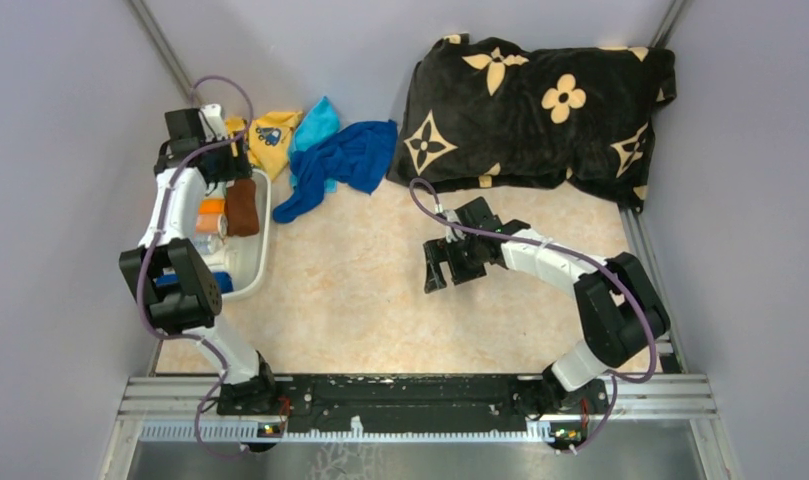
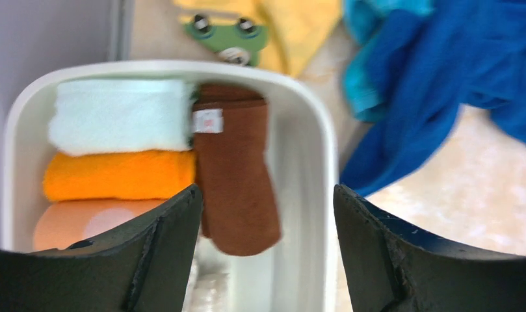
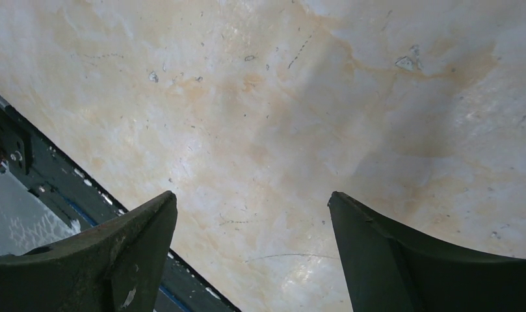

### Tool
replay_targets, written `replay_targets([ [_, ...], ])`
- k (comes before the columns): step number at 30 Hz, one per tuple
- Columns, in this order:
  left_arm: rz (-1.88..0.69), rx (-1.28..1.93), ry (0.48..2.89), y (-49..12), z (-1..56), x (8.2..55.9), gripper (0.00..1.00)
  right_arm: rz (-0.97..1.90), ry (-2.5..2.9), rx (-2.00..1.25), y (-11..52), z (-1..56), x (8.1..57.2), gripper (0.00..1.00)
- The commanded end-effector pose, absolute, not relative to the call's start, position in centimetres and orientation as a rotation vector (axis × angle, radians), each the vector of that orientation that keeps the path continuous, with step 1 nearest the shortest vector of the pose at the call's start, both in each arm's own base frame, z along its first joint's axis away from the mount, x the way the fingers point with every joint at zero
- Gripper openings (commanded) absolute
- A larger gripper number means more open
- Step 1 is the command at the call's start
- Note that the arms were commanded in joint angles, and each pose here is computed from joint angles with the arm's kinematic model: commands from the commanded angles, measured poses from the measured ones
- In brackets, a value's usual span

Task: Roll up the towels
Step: Place the towel in the bin, then move the towel to the center of the board.

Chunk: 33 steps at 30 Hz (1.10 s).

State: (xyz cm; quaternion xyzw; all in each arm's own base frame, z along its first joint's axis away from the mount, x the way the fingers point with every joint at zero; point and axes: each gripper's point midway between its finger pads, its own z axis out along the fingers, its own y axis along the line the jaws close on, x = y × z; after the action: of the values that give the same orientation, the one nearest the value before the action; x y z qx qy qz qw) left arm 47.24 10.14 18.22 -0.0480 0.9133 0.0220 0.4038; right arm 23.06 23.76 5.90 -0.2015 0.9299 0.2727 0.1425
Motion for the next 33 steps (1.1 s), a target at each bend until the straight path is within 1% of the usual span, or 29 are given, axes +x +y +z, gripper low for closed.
replay_targets([
  [1, -0.078, 0.019, 2.177, 2.9, 19.7, 49.3, 0.79, 0.734, 2.543, -0.574, 24.0, 8.4, 25.1, 0.87],
  [3, -0.089, 0.067, 2.189, 0.6, 18.6, 50.5, 0.79, 0.726, 2.533, -0.565, 23.8, 8.5, 25.2, 0.87],
  [6, -0.073, 0.112, 2.220, -1.3, 16.6, 52.4, 0.79, 0.732, 2.526, -0.548, 23.7, 8.5, 24.9, 0.87],
  [14, -0.029, 0.126, 2.280, -2.3, 11.1, 56.7, 0.73, 0.735, 2.517, -0.506, 23.4, 8.7, 24.6, 0.87],
  [16, -0.019, 0.123, 2.309, -2.2, 9.6, 57.2, 0.67, 0.725, 2.513, -0.502, 23.3, 8.8, 24.6, 0.87],
  [17, -0.018, 0.124, 2.319, -2.2, 9.2, 57.4, 0.62, 0.721, 2.515, -0.500, 23.2, 8.8, 24.6, 0.87],
  [19, -0.027, 0.136, 2.338, -2.5, 8.8, 57.2, 0.42, 0.717, 2.508, -0.494, 23.1, 8.9, 24.7, 0.87],
  [21, -0.040, 0.174, 2.333, -3.4, 9.9, 56.6, 0.25, 0.712, 2.505, -0.489, 23.0, 9.1, 24.7, 0.87],
  [25, -0.064, 0.305, 2.297, -6.4, 13.6, 54.1, 0.03, 0.678, 2.484, -0.481, 22.7, 9.7, 25.2, 0.87],
  [26, -0.078, 0.337, 2.284, -7.3, 14.8, 53.2, 0.00, 0.660, 2.476, -0.482, 22.6, 9.9, 25.4, 0.87],
  [29, -0.157, 0.437, 2.252, -11.0, 17.5, 49.3, 0.00, 0.576, 2.440, -0.469, 21.7, 10.9, 26.4, 0.87],
  [33, -0.277, 0.650, 2.236, -18.1, 18.5, 41.7, 0.00, 0.468, 2.358, -0.431, 20.5, 12.9, 28.1, 0.87],
])
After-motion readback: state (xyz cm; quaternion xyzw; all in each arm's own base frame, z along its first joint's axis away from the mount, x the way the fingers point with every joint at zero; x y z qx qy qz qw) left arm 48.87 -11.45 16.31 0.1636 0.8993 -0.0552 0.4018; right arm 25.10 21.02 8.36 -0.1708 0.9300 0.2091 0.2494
